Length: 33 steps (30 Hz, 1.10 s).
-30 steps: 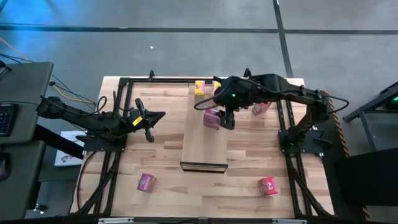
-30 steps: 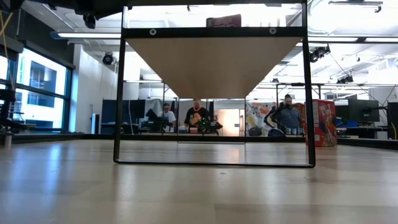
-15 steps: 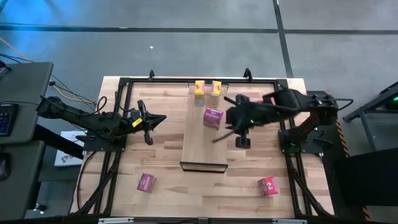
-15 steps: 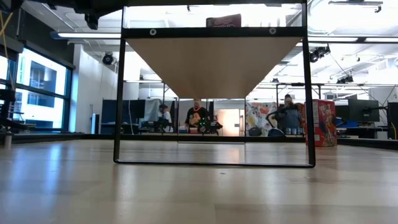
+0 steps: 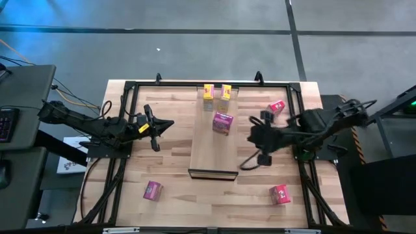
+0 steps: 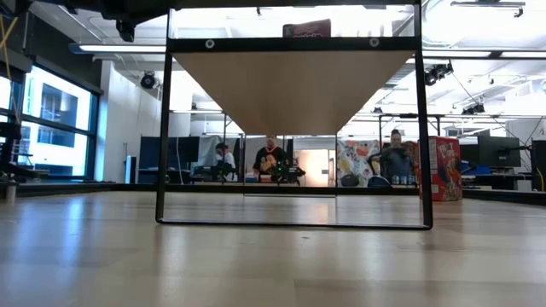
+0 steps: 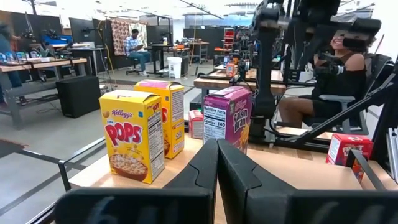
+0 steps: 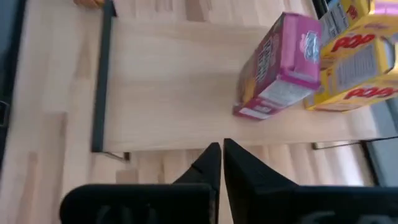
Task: Stack cereal on shelf
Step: Put the top purple cereal box on the shelf
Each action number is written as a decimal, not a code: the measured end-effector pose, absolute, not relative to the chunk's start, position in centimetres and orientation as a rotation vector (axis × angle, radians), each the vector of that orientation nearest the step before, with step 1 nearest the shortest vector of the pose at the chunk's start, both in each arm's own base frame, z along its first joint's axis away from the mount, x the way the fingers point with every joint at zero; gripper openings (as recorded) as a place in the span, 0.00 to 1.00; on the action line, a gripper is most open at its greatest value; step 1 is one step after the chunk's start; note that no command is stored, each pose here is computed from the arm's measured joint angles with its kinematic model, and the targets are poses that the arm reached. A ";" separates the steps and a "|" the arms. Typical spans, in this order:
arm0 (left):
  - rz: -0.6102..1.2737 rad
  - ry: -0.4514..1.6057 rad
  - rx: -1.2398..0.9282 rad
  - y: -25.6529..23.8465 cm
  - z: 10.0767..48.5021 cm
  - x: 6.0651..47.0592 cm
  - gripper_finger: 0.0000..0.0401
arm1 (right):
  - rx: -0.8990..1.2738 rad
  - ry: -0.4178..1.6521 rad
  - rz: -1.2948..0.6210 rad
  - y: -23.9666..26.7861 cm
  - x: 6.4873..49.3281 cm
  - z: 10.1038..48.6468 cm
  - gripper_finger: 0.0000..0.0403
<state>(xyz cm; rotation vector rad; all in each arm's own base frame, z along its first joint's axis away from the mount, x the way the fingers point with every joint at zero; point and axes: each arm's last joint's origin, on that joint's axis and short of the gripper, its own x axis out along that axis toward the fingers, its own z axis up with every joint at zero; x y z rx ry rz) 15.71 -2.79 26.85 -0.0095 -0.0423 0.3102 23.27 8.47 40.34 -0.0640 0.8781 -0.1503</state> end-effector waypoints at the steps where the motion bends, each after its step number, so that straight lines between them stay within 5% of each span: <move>1: 0.310 -0.042 -0.010 -2.8 26.8 15.7 0.00 | -0.044 0.841 -0.151 8.4 22.5 39.8 0.01; 15: 0.315 -0.068 -0.003 -2.7 27.2 15.6 0.00 | 0.289 0.207 -0.060 8.7 23.8 26.7 0.00; 22: 0.320 -0.069 0.067 -2.7 27.4 15.4 0.00 | -0.043 0.248 -0.088 9.4 26.8 24.6 0.00; 33: 0.319 -0.066 0.068 -2.6 27.4 15.0 0.00 | -0.262 0.398 -0.337 8.8 28.3 24.9 0.00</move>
